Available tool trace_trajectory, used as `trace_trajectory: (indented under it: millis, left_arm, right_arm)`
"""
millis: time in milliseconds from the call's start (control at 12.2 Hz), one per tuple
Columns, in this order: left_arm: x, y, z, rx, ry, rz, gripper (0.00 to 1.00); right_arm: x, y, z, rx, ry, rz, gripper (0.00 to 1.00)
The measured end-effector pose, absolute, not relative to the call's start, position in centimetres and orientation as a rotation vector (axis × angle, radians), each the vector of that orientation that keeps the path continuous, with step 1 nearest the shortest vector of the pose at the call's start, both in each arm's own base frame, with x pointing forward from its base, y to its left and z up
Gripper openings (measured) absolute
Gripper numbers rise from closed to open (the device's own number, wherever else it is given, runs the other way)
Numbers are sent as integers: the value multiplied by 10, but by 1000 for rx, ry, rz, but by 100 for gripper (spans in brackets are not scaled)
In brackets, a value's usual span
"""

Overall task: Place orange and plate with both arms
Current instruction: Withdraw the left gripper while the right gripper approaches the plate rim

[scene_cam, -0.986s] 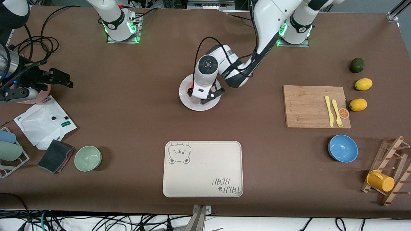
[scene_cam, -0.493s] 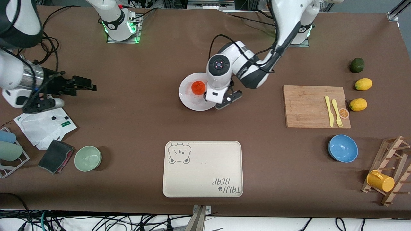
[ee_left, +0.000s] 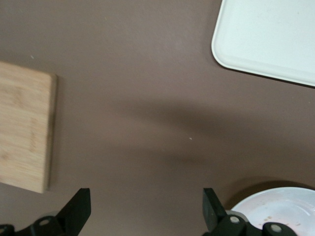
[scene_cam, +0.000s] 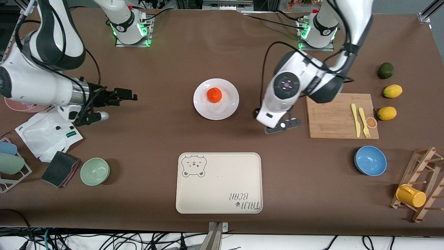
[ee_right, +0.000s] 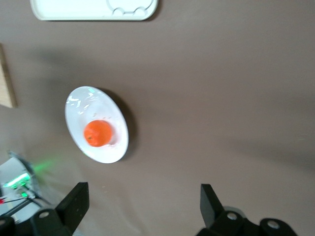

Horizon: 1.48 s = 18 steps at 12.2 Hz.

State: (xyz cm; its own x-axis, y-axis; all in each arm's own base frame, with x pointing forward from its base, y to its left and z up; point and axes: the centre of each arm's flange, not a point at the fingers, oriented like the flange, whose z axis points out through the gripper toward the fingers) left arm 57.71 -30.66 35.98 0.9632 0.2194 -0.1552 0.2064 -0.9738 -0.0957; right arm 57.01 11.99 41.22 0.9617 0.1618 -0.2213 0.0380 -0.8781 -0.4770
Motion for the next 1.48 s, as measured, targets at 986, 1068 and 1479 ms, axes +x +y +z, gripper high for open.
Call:
trace_trajectory:
  millis: [986,1068,1479]
  left_arm:
    - [597,-86,530,-3058,253,158,100]
    - [593,-83,546,-3061,247,133,100]
    - [585,-42,565,-3187,204,92,100]
  right_arm:
    - [520,143,250,-2282,-224,292,100]
    - [518,151,240,-2270,-221,275,100]
    - [502,195,199,-2259,-173,215,100]
